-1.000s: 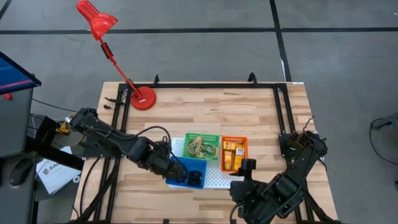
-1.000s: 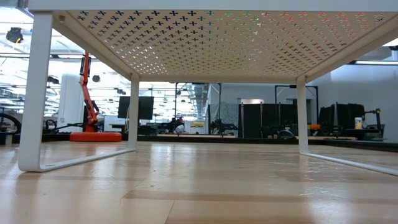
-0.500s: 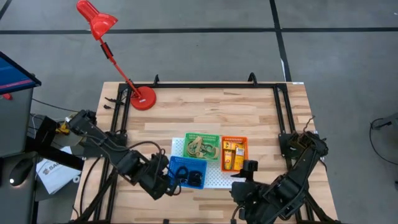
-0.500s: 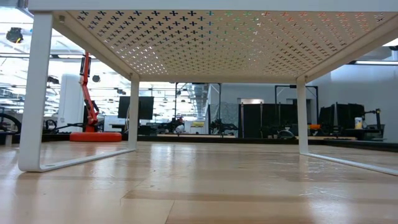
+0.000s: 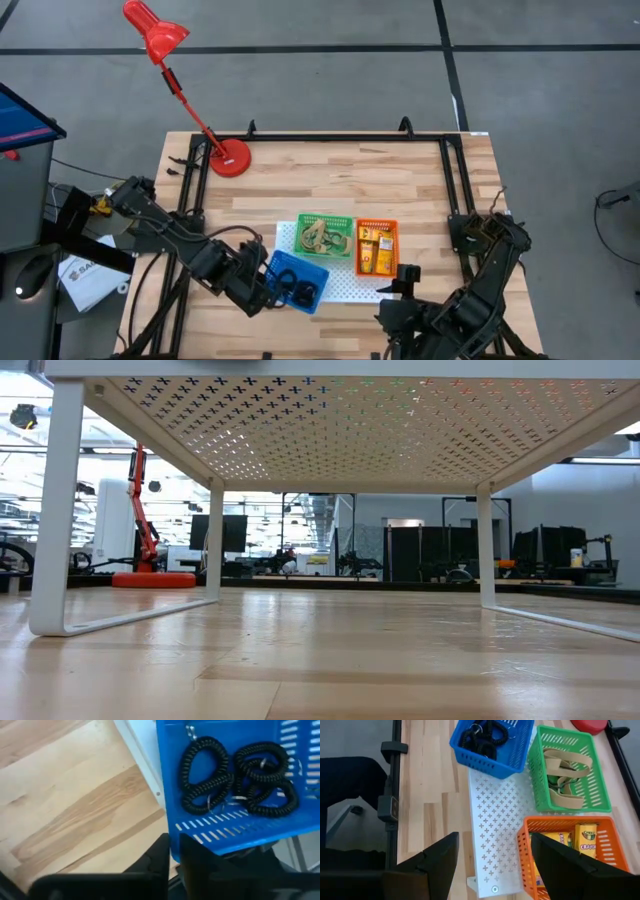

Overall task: Pick & Place Office Desk Supplies
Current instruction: Put the blue bin on the shelf

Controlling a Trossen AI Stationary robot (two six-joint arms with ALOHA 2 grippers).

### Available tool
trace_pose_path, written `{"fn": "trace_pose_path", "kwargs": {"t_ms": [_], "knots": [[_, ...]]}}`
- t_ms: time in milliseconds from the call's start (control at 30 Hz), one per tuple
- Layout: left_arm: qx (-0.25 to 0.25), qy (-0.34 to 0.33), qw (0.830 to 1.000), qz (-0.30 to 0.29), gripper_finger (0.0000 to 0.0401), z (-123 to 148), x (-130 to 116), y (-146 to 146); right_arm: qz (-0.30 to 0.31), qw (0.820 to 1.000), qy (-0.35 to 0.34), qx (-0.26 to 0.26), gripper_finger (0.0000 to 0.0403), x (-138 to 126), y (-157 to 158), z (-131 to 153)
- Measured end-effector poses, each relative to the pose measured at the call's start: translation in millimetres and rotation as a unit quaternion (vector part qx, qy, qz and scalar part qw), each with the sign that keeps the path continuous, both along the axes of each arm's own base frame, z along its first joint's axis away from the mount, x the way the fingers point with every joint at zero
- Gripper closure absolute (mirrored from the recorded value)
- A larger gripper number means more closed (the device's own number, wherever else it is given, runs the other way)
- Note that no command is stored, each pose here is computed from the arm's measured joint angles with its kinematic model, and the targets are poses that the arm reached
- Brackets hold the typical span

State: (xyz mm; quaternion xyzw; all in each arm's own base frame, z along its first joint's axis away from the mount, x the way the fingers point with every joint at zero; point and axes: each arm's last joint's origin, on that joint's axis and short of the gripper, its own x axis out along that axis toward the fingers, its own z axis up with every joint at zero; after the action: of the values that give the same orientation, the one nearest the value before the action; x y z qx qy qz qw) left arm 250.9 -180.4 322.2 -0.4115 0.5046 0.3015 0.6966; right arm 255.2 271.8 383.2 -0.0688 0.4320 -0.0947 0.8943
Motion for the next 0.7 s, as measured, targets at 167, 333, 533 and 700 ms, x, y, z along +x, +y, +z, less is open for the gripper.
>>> {"fn": "trace_pose_path", "kwargs": {"t_ms": [167,333,533,700], "knots": [[-0.014,-0.02,1.0,-0.008,0.0395,1.4,3.8,-2.9,-0.003,1.0,-0.001,0.002,0.0158,0.5,-0.5,0.0],[-0.023,-0.045,0.999,0.002,0.039,3.0,8.0,-4.7,-0.004,1.0,-0.001,0.002,0.0158,0.8,-0.8,0.0],[-0.017,-0.058,0.997,0.046,0.0397,3.2,8.8,-3.0,-0.004,1.0,0.0,0.003,0.0158,0.8,-0.7,-0.1],[-0.019,-0.063,0.995,0.072,0.0398,1.6,10.4,-3.6,-0.004,1.0,0.001,0.003,0.0158,0.7,-0.6,-0.1]]}}
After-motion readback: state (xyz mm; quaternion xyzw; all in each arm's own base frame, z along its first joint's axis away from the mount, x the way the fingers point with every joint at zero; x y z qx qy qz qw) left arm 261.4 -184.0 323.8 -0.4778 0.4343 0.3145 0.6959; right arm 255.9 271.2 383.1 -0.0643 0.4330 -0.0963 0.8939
